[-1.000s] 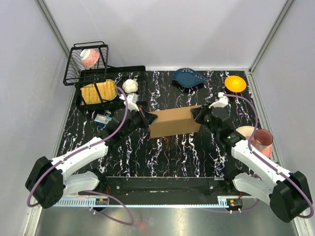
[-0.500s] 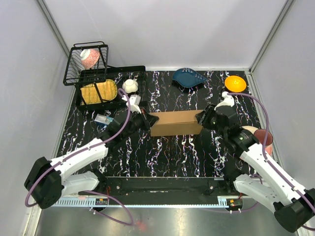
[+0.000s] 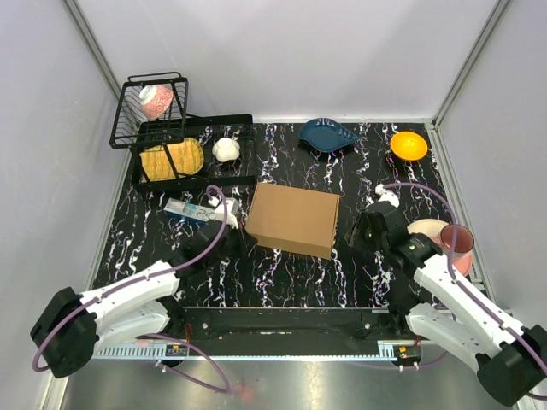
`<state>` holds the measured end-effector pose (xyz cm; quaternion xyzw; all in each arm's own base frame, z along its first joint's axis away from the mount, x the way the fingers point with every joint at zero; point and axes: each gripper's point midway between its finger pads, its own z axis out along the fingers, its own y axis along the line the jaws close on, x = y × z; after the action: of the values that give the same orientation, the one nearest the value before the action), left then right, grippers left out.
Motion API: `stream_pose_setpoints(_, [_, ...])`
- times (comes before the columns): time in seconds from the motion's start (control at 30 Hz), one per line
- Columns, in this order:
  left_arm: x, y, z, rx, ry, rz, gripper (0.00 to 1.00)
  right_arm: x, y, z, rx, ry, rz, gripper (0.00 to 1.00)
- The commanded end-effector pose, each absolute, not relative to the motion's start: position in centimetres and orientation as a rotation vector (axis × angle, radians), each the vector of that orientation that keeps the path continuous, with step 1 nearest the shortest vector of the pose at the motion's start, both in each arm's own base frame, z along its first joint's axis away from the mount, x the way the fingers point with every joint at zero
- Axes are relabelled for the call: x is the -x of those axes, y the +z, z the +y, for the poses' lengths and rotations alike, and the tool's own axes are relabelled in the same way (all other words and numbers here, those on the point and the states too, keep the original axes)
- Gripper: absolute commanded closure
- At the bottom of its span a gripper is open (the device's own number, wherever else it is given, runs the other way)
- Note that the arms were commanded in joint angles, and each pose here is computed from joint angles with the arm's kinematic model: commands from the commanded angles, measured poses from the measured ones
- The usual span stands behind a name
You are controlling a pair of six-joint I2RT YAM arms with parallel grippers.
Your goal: Fold the paper box
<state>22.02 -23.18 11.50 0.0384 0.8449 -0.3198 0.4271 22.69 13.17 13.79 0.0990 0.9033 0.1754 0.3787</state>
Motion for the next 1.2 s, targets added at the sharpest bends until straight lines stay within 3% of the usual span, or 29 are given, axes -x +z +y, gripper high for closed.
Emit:
stream_pose_setpoints(0.0, [-21.7,9.1,-20.7,-0.059,-0.646,2.194,1.0,-20.9,12.7,12.9,-0.276,0.455,2.383,0.64])
stream_pose_setpoints(0.07, [-21.9,10.5,-20.2,-0.029,-0.646,2.149,1.0,-21.2,14.0,12.5,-0.302,0.472,2.315,0.64])
stream_pose_setpoints(0.2, [-22.3,15.2,-19.0,0.064,-0.693,1.995,0.89,-21.2,18.0,12.1,-0.32,0.559,2.14,0.62])
stream_pose_setpoints(0.3, [-22.5,18.1,-18.0,0.129,-0.708,1.909,0.81,-21.3,16.8,12.6,-0.286,0.542,2.204,0.62])
stream_pose_setpoints(0.5, [-23.8,15.2,-15.8,0.302,-0.564,1.969,0.63,-22.5,12.3,15.7,-0.327,0.643,2.308,0.52])
stream_pose_setpoints(0.67, [-25.3,13.8,-16.3,0.375,-0.641,1.996,0.5,-25.1,11.2,16.9,-0.383,0.661,2.266,0.43])
stream_pose_setpoints(0.8, [-25.3,14.1,-16.4,0.362,-0.646,2.004,0.39,-28.0,11.6,16.9,-0.365,0.589,2.235,0.42])
stream_pose_setpoints(1.17, [-24.0,15.3,-14.5,0.354,-0.625,1.972,0.35,-32.8,6.8,15.2,-0.43,0.499,2.322,0.44])
